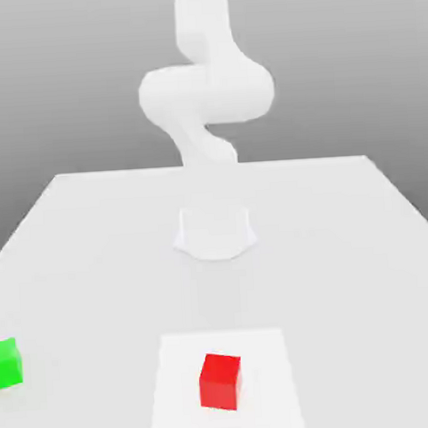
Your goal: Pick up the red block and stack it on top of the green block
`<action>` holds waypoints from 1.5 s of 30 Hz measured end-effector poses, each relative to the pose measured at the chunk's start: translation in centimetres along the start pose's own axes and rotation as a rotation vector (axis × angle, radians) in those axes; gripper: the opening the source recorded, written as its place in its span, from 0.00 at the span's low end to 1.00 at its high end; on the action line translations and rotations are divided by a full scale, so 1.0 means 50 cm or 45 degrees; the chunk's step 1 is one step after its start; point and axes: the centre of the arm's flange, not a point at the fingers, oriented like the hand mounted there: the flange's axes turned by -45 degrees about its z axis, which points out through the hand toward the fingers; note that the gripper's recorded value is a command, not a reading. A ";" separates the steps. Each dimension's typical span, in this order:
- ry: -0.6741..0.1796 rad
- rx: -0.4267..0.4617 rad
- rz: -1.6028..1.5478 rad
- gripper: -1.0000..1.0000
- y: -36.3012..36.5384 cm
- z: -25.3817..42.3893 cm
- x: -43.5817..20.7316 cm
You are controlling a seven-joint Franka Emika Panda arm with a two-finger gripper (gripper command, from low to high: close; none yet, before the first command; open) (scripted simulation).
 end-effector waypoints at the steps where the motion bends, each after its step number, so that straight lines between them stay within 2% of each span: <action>1: -0.044 -0.007 0.010 0.50 0.000 0.049 -0.006; 10: -0.413 -0.056 0.095 0.50 0.007 0.419 -0.148; 16: -0.656 -0.082 0.155 0.50 0.015 0.610 -0.314; 22: -0.885 -0.099 0.215 0.50 0.019 0.743 -0.509; 27: -0.911 -0.101 0.222 0.50 0.021 0.829 -0.596; 28: -0.911 -0.101 0.222 0.00 0.021 0.841 -0.608; 35: -0.910 -0.102 0.222 0.00 0.020 0.842 -0.609; 40: -0.910 -0.102 0.222 0.00 0.019 0.769 -0.544; 45: -0.889 -0.265 0.657 0.00 0.233 0.744 -0.499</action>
